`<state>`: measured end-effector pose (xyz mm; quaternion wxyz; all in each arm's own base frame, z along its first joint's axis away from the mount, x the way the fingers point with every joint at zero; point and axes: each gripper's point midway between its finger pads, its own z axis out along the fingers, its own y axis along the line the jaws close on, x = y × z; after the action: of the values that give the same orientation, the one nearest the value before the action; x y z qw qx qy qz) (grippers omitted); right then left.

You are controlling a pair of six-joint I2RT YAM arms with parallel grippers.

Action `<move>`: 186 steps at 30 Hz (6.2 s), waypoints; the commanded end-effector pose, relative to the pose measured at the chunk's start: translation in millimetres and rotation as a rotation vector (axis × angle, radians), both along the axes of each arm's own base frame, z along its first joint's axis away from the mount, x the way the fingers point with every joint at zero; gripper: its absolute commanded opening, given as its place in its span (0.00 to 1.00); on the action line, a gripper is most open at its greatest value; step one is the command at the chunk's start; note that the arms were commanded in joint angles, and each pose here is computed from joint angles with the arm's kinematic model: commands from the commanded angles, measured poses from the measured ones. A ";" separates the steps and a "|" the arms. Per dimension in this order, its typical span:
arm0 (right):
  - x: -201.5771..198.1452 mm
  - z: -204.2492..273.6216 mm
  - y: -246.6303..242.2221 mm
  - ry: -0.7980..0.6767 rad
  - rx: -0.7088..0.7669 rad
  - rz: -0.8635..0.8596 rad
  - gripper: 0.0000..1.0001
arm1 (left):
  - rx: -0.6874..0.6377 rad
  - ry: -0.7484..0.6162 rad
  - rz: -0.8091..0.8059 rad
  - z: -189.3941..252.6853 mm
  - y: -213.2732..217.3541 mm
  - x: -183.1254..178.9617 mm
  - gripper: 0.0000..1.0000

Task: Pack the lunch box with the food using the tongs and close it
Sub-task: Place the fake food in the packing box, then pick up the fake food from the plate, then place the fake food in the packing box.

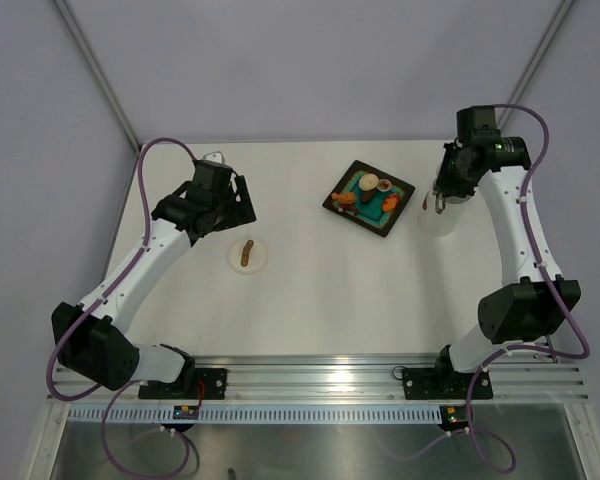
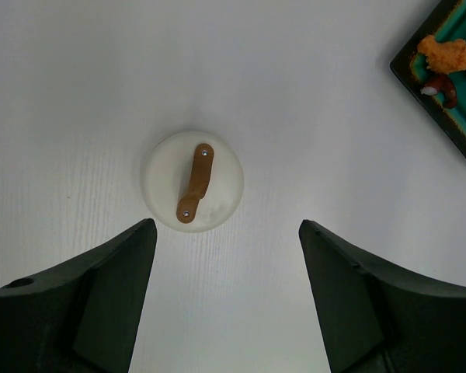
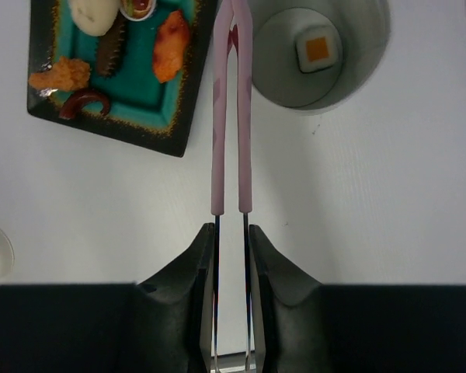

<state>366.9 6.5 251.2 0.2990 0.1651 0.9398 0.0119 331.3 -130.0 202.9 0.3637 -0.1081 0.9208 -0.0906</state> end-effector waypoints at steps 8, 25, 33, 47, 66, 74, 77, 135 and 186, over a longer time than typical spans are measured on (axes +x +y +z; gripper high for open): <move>-1.5 -10.0 101.2 0.001 0.076 0.230 0.21 | 0.004 -0.108 0.018 36.4 7.3 9.3 0.79; 33.5 -94.1 111.8 0.143 0.084 0.162 0.35 | -0.003 -0.084 0.009 25.8 5.8 4.9 0.79; 41.2 -104.3 104.9 0.157 0.045 0.115 0.39 | -0.004 -0.079 0.006 22.5 4.3 6.2 0.79; 47.0 -120.7 98.4 0.180 0.004 0.082 0.41 | 0.009 -0.068 0.005 18.6 5.3 6.5 0.79; 59.4 -139.9 102.9 0.205 0.005 0.083 0.44 | 0.014 -0.067 0.013 19.4 6.7 7.9 0.79; 61.8 -144.5 98.6 0.210 -0.015 0.076 0.46 | 0.008 -0.065 0.007 20.4 3.8 9.8 0.79; 63.0 -149.2 97.8 0.220 -0.016 0.074 0.46 | 0.012 -0.063 0.006 20.3 4.3 9.6 0.79; 24.6 -3.5 45.4 -0.044 -0.051 0.029 0.00 | 0.000 -0.089 0.001 29.0 3.7 9.1 0.79; 2.8 -42.0 -14.4 0.046 -0.045 -0.077 0.39 | -0.014 -0.083 -0.012 29.3 -1.7 12.9 0.78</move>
<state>356.6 -7.4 192.0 0.2494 0.2003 0.9469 -0.0323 331.1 -126.3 207.7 0.3684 -0.1040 0.9201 -0.0831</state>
